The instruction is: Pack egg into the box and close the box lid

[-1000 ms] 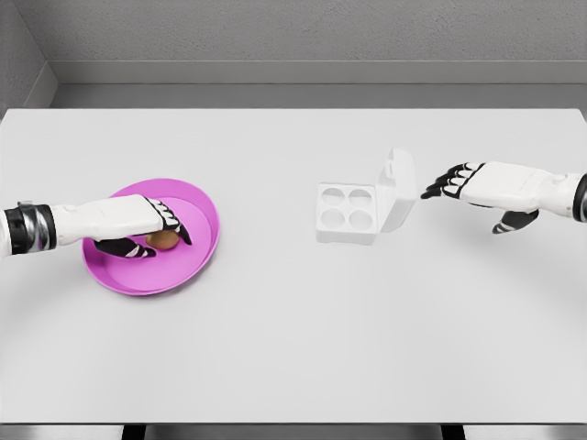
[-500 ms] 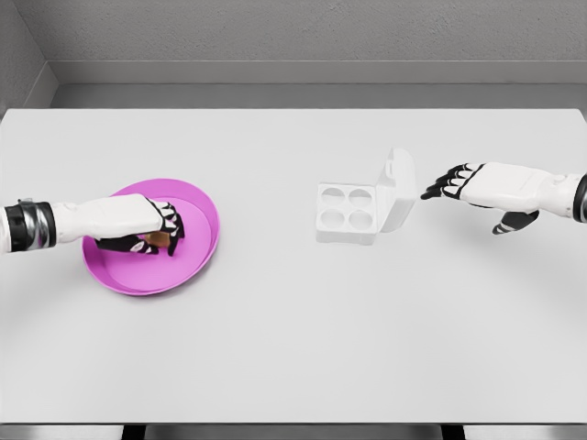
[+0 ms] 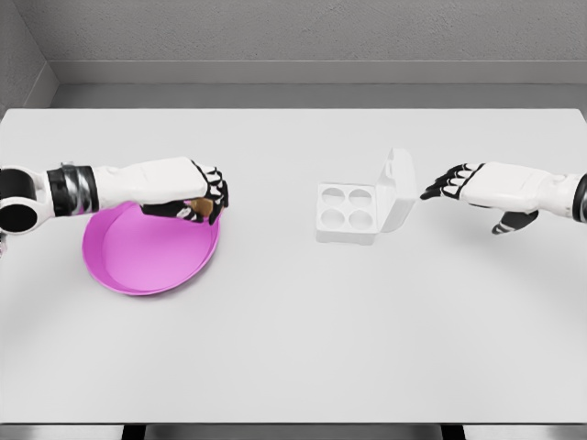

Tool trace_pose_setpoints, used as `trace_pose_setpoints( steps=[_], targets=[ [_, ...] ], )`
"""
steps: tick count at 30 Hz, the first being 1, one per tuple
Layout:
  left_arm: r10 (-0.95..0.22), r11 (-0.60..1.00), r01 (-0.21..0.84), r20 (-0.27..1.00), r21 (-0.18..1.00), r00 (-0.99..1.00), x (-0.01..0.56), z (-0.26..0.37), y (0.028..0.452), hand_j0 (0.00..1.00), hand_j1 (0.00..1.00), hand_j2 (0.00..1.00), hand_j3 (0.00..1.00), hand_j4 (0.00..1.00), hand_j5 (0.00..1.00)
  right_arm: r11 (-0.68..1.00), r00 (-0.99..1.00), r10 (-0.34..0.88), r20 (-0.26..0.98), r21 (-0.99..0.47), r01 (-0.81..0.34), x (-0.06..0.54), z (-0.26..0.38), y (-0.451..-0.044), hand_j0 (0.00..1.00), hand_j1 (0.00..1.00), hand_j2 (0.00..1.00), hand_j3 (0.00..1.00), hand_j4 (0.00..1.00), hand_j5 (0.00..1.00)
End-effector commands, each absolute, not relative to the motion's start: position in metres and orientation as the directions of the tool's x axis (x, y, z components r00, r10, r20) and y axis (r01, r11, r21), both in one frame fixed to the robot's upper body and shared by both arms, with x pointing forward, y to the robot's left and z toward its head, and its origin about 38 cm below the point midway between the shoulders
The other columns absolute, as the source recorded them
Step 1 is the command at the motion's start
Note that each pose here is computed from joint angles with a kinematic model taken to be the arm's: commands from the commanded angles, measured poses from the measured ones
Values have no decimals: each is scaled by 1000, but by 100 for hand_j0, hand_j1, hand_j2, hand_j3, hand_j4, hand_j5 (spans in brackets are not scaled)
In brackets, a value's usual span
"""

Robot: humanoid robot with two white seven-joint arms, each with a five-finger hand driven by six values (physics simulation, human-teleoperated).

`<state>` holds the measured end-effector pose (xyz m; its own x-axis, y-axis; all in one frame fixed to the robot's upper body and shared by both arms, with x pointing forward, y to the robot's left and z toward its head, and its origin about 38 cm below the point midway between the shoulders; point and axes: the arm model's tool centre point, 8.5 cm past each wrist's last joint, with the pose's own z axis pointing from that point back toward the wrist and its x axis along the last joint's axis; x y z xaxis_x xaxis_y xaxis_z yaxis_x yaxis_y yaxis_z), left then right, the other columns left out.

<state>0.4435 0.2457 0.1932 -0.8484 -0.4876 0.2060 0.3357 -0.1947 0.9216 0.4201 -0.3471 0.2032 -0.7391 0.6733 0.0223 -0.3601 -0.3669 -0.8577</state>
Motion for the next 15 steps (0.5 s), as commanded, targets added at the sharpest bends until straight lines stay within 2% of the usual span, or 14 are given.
trace_pose_setpoints(
  steps=[1,15],
  targets=[
    [-468,-177,332,218,927,-856,444,193,232,28,28,28,28,28,28,-363,-738,674,25,-860,-360,420,204,-347,100,100,100,100,100,100],
    [-352,-121,290,232,949,-907,449,206,166,29,29,29,29,29,29,-368,-739,673,17,-859,-356,419,207,-349,100,100,100,100,100,100]
  ],
)
